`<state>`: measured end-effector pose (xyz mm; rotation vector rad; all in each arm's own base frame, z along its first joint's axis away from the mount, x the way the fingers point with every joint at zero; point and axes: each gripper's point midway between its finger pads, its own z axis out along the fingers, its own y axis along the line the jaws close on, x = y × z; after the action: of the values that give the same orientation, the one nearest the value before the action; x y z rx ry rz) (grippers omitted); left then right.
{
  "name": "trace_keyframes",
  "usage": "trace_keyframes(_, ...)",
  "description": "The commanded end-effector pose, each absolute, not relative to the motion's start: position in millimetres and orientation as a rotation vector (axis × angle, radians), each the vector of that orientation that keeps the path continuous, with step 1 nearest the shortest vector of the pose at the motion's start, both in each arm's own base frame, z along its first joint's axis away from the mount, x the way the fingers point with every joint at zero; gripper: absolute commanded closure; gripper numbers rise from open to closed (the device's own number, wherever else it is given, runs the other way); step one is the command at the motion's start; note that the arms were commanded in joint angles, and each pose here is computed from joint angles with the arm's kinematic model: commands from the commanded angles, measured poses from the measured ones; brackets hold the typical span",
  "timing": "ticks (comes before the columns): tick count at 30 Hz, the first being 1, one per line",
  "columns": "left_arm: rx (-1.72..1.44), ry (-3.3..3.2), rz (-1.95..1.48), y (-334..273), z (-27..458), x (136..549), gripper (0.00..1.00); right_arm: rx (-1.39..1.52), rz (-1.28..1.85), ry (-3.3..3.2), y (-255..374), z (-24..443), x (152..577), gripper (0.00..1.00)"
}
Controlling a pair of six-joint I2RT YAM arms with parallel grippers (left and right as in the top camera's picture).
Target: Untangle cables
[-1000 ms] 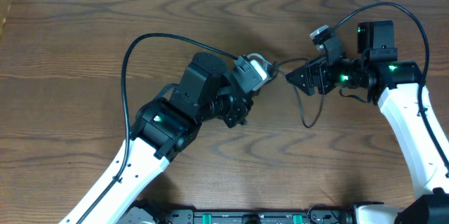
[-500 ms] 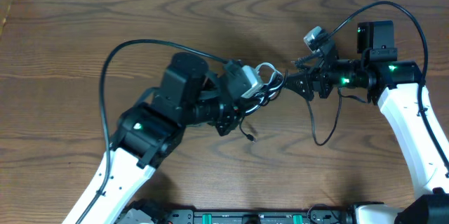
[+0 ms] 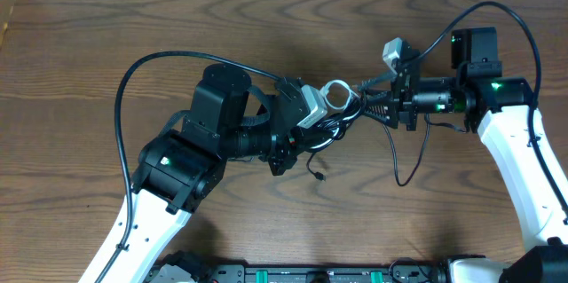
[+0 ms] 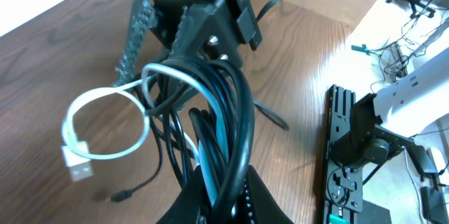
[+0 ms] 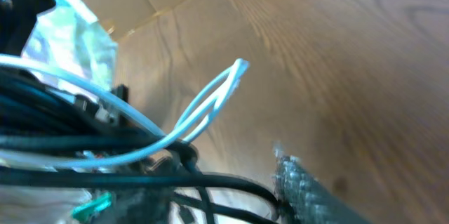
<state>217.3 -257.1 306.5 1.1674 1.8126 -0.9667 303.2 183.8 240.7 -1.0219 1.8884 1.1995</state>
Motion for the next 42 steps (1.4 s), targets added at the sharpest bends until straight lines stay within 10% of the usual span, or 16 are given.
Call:
trace_keyframes(1,1.204,1.711,-1.007,-261,327,210,0.92,-1.090,1.237,1.829,194,242,292,0.76)
trace_keyframes(5,1.202,1.709,-1.002,-261,327,210,0.92,-1.097,1.217,1.869,195,236,291,0.99)
trace_keyframes(24,0.925,2.037,-0.497,-208,284,268,0.92,-0.390,1.107,2.272,115,217,349,0.99)
trace_keyframes(40,0.863,2.091,-0.504,-204,280,268,0.92,-0.551,1.186,2.154,133,231,340,0.98)
trace_keyframes(42,0.892,2.079,-0.567,-211,281,262,0.92,-0.648,1.170,2.119,144,231,336,0.85)
